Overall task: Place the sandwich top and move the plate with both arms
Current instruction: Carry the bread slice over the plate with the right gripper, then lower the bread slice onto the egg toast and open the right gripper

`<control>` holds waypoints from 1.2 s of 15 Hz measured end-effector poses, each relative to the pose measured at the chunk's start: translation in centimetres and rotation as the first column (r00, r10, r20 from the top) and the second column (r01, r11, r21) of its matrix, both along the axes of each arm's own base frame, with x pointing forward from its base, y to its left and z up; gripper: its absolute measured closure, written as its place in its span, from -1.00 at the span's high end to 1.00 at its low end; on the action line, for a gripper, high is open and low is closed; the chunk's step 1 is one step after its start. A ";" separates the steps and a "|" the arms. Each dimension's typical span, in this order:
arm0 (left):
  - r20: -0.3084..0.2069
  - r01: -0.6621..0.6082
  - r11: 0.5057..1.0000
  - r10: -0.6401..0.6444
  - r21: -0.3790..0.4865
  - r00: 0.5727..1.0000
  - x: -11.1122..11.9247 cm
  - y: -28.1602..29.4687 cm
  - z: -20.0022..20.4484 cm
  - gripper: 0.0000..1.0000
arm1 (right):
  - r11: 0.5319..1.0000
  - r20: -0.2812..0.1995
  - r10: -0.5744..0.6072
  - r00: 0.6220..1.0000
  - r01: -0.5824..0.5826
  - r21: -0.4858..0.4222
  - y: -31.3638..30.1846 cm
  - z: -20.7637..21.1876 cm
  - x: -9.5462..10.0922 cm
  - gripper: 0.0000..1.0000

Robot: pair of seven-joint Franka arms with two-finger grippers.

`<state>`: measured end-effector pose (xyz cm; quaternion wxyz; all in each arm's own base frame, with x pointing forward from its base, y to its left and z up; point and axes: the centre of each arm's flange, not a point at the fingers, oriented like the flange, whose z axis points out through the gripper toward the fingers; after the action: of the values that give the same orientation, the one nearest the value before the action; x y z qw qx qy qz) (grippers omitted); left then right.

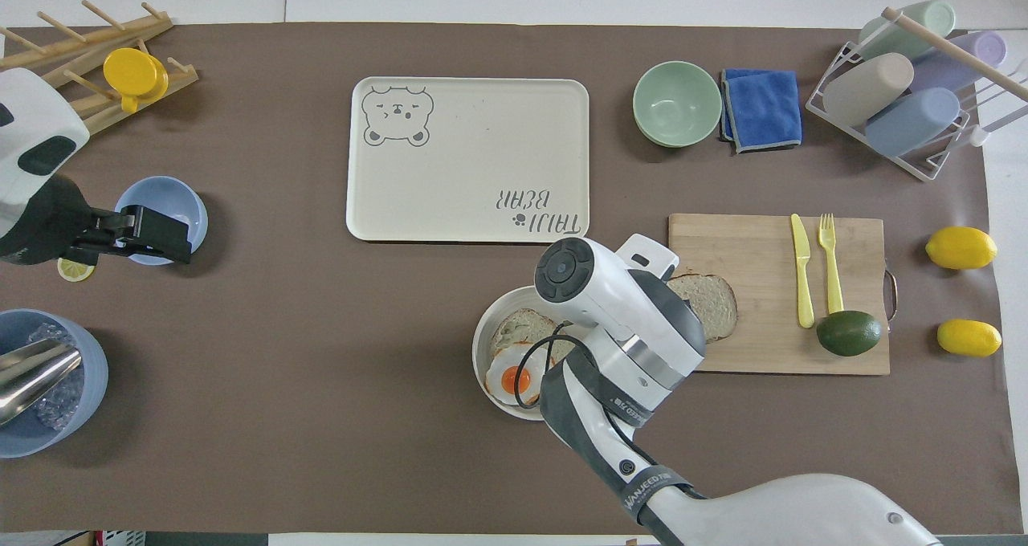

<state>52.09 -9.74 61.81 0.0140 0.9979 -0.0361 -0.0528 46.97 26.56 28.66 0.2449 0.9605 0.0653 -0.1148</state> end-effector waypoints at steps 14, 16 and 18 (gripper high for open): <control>0.000 0.000 1.000 0.000 0.000 1.000 0.0 0.0 0.0 1.00 | 0.989 0.055 0.094 0.994 -0.099 0.113 15.0 12.0 -1.3 -0.84; 0.000 0.000 1.000 0.000 0.000 1.000 0.0 0.0 0.0 1.00 | 0.988 0.049 0.046 0.998 -0.053 0.146 16.2 11.7 -2.0 -0.84; 0.000 0.000 1.000 0.000 0.000 1.000 0.0 0.0 0.0 1.00 | 0.988 0.041 -0.013 0.999 0.006 0.155 16.6 11.1 -2.3 -0.84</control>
<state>52.09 -9.74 61.81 0.0140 0.9979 -0.0361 -0.0528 44.63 43.15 39.81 0.1701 0.9792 0.0643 -0.0902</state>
